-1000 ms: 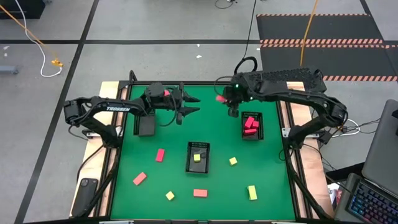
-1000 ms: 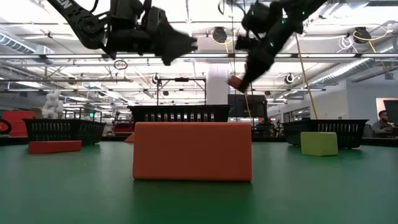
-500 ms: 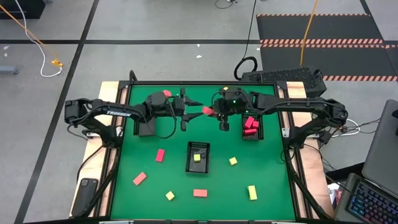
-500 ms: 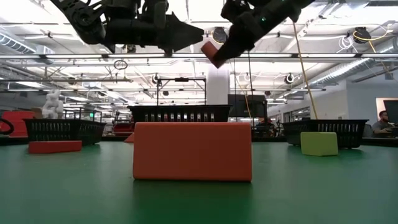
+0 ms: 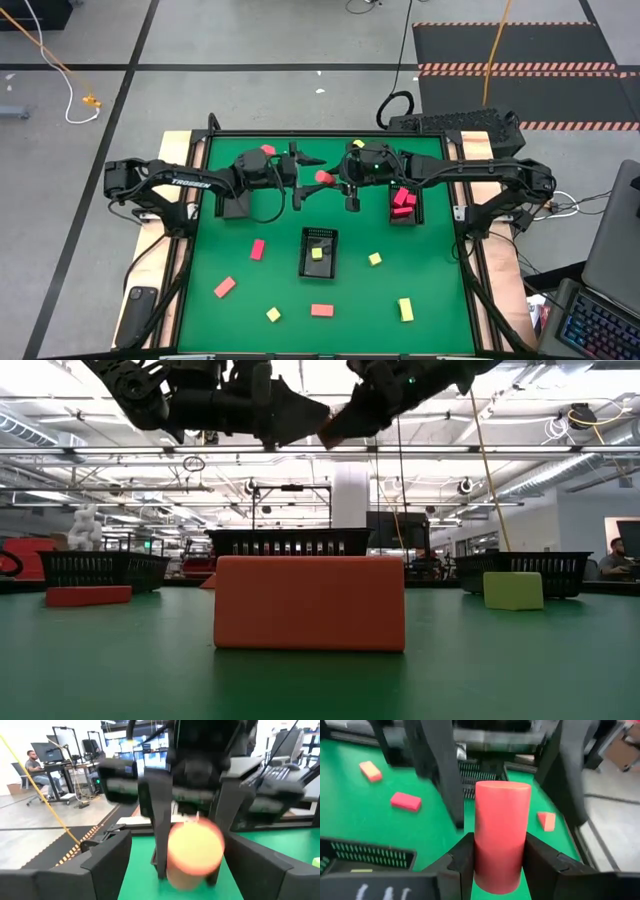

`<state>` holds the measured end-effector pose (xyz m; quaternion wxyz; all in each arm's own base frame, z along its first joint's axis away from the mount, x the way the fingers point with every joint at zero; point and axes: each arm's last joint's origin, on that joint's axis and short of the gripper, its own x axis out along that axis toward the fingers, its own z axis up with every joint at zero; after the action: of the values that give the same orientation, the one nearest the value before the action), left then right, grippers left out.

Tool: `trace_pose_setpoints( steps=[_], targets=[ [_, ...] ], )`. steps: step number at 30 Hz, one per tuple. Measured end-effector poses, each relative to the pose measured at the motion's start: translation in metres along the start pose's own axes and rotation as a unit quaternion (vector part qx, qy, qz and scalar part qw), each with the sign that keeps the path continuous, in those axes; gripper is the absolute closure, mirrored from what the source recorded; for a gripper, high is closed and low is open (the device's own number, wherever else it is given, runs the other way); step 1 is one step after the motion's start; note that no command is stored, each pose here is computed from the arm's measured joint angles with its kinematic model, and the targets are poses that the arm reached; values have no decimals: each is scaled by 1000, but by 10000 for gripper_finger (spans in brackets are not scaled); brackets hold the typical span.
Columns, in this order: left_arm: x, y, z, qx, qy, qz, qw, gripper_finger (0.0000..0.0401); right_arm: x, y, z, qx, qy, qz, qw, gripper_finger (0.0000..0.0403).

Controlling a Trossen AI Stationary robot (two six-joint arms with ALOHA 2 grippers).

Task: Sort & place blocks by color
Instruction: Put the pink block into the top left black basket

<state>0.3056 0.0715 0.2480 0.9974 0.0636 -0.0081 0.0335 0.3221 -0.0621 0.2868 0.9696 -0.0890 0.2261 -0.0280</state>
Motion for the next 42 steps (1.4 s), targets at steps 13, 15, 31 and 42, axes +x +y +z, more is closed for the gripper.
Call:
trace_pose_setpoints(
  steps=[13,15,31,42],
  targets=[
    [3,-2,-4,-3,6,9,1000,258,7,0,0,4,-12,-4,1000,284],
    [3,-2,-5,-4,7,9,1000,271,7,0,0,11,-12,-4,1000,284],
    [-17,7,-4,-40,113,86,989,271,12,1,-26,67,27,-74,995,82],
    [-89,4,11,-191,281,255,905,271,10,-8,-38,31,70,-199,977,63]
  ],
)
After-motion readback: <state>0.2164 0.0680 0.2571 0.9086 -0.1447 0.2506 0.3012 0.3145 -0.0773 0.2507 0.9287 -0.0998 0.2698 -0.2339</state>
